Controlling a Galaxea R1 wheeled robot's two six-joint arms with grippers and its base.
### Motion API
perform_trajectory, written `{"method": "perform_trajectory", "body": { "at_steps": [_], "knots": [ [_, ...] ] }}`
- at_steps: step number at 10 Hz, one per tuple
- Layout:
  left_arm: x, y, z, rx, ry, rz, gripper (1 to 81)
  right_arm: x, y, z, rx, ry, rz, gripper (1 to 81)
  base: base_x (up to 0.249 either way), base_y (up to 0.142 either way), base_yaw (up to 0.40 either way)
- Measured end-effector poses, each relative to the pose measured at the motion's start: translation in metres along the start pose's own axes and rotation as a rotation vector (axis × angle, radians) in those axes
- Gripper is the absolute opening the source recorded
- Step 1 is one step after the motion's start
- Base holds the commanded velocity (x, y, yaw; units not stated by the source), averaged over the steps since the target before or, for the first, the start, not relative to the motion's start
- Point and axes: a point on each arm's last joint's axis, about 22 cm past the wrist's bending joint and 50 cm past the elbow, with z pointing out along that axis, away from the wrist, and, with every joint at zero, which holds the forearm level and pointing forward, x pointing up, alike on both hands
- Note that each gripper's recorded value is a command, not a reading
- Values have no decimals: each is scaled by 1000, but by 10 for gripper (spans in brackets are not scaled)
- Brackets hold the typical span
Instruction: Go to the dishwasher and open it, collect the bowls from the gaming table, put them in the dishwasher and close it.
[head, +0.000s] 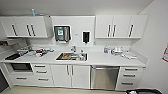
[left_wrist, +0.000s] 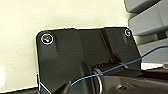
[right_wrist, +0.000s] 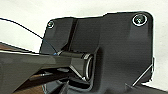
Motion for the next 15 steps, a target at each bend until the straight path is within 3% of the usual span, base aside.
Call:
{"method": "perform_trajectory", "body": {
  "at_steps": [15],
  "knots": [
    [0,0,0,0,0,0,811,2,-3,1,3,2,-1,811,112,0,0]
  ]
}}
